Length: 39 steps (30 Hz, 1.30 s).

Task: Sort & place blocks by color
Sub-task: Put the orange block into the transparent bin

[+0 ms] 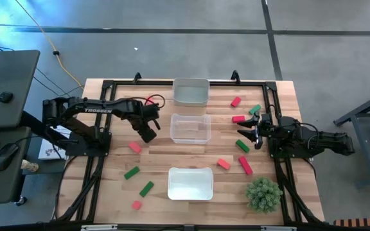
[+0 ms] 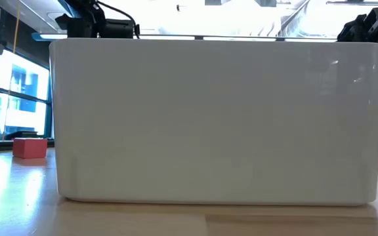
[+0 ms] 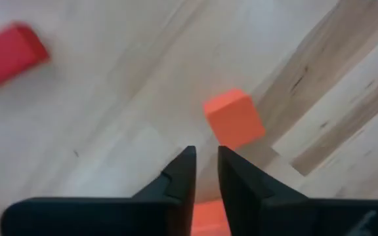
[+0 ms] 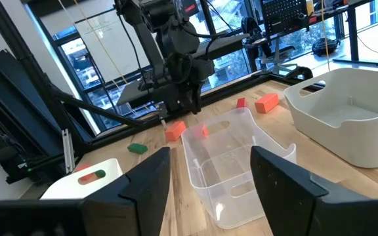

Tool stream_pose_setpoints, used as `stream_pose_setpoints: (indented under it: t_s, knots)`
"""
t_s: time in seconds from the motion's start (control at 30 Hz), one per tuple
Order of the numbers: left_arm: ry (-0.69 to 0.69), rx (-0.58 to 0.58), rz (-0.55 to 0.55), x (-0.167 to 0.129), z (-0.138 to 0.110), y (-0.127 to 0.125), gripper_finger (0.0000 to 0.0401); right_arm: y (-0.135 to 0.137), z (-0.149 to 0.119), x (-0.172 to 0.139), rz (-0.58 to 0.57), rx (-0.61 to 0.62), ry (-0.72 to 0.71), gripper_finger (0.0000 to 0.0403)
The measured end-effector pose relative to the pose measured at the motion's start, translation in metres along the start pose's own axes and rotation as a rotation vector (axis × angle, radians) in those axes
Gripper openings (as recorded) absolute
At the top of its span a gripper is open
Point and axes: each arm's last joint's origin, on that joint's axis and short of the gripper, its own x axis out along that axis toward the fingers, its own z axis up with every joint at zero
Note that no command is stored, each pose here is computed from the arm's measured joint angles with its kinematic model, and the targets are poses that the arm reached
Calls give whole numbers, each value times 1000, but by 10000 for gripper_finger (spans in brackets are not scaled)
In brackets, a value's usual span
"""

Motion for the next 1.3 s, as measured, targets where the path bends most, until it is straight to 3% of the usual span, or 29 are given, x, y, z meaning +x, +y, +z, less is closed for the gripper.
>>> stream_pose_setpoints:
  t_s: [0.33, 0.7, 1.3]
  knots:
    - [-3, -236, -46, 1, 0, -9, 143, 0, 0, 0, 0, 0, 0, 200]
    - [-36, -319, -59, 1, 3, -10, 187, 0, 0, 0, 0, 0, 0, 200]
    - [21, -385, -13, 28, 12, -17, 193, 0, 0, 0, 0, 0, 0, 200]
